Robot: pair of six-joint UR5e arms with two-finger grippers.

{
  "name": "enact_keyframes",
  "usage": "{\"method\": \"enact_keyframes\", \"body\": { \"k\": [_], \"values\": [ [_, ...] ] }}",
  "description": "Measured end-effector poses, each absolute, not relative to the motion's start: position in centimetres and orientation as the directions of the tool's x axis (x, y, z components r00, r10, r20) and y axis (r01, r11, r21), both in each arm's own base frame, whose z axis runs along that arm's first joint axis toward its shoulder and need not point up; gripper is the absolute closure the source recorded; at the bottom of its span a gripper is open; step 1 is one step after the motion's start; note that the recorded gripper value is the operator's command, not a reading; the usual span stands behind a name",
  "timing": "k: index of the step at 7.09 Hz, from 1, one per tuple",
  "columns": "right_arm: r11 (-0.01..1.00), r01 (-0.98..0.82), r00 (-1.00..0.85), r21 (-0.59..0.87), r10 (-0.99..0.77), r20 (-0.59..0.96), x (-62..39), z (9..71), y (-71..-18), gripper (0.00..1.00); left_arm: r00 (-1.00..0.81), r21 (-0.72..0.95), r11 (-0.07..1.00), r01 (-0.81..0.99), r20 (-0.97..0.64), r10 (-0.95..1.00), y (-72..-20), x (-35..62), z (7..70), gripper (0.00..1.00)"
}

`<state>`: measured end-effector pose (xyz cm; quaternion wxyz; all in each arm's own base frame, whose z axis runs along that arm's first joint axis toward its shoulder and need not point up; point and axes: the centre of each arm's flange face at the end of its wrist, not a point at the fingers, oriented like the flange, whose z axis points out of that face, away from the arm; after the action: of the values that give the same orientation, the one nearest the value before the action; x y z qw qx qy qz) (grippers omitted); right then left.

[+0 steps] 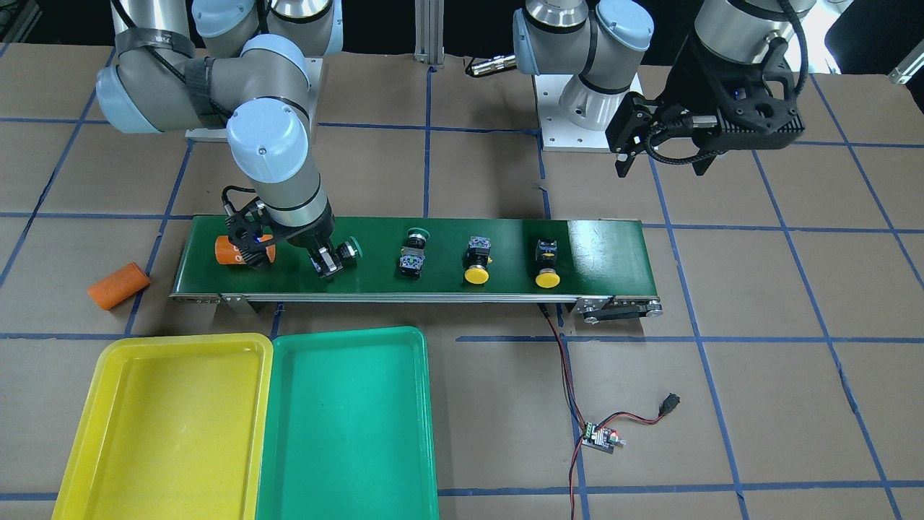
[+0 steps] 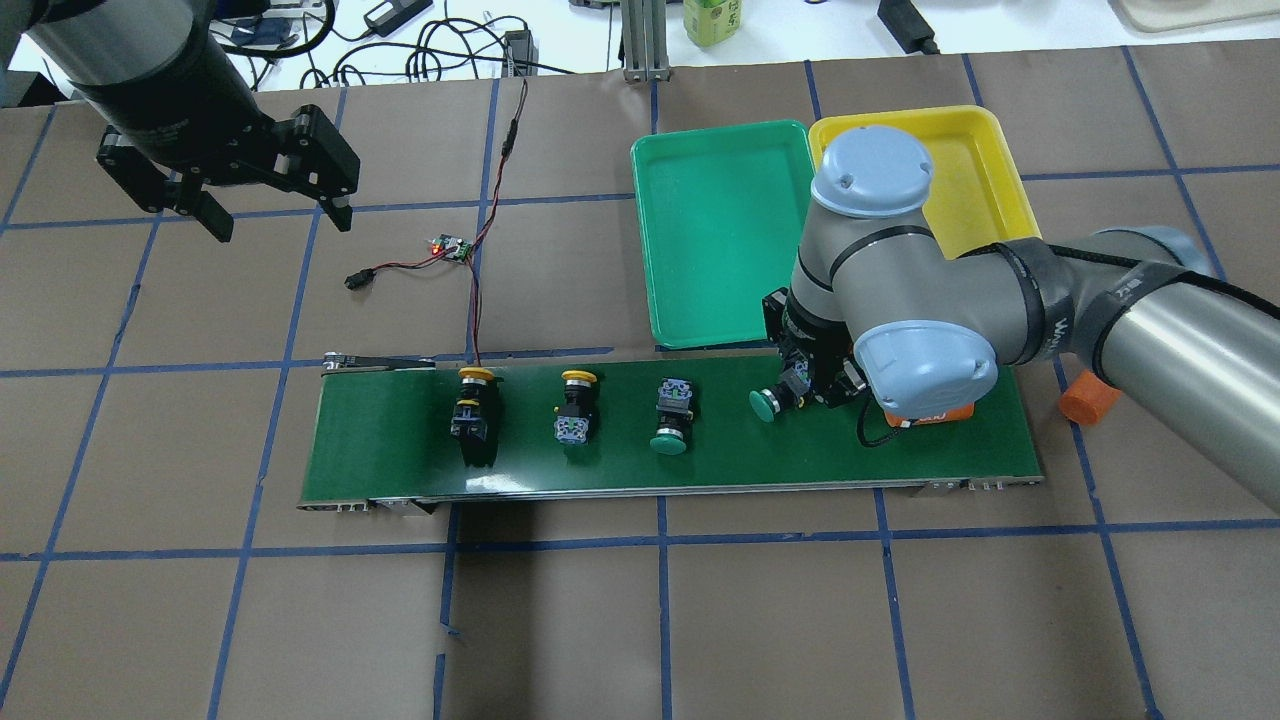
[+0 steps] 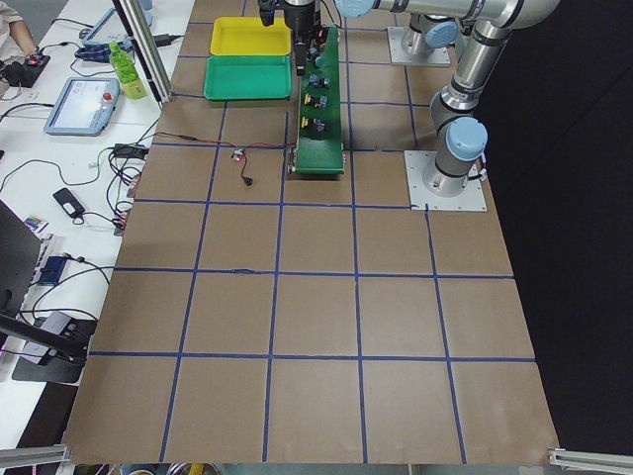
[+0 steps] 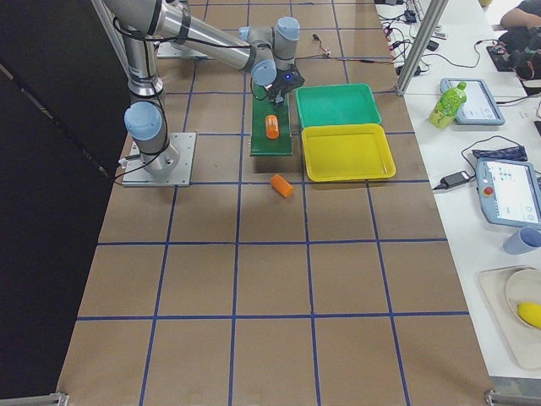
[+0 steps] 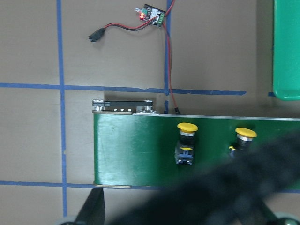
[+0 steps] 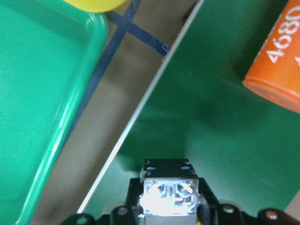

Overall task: Sort buttons by color to trays
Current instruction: 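Drop green-capped button into green tray with right while left withdraws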

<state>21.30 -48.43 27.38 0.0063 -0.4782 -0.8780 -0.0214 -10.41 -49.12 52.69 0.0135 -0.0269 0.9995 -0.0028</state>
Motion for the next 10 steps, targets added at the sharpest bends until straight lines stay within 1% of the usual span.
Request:
{"method": "enact_keyframes", "body": {
  "k": [2,3,4,5,8,10],
  "values": [
    [0.617,0.786,-0.617,-0.018,0.785,-0.046,21.1,30.8,-53.2,1.00,-0.999,0.017,0.999,-0.029,-0.043,-0.028,-48.8,-10.4,52.3,0.00],
    [0.640,0.768,-0.641,-0.029,0.766,-0.056,20.6,30.5,-56.6,0.98,-0.999,0.033,0.999,0.016,-0.045,0.017,-48.5,-10.4,51.6,0.00],
    [0.657,0.753,-0.657,-0.028,0.751,-0.057,20.2,29.6,-59.7,0.70,-0.997,0.006,0.998,0.061,-0.045,0.061,-48.7,-10.3,51.2,0.00],
    [0.669,0.743,-0.669,-0.019,0.741,-0.054,20.0,28.3,-61.8,0.01,-0.996,-0.039,0.996,0.077,-0.043,0.076,-49.2,-10.3,51.0,0.00],
    [0.725,0.689,-0.725,-0.019,0.688,-0.038,19.8,26.5,-63.6,0.00,-0.998,-0.008,0.998,0.057,-0.008,0.057,-48.8,-10.4,50.8,0.00],
    [0.748,0.663,-0.748,-0.037,0.660,-0.064,19.5,29.0,-62.8,0.00,-1.000,0.010,1.000,0.021,0.017,0.020,-48.7,-10.6,50.1,0.00]
  ]
}}
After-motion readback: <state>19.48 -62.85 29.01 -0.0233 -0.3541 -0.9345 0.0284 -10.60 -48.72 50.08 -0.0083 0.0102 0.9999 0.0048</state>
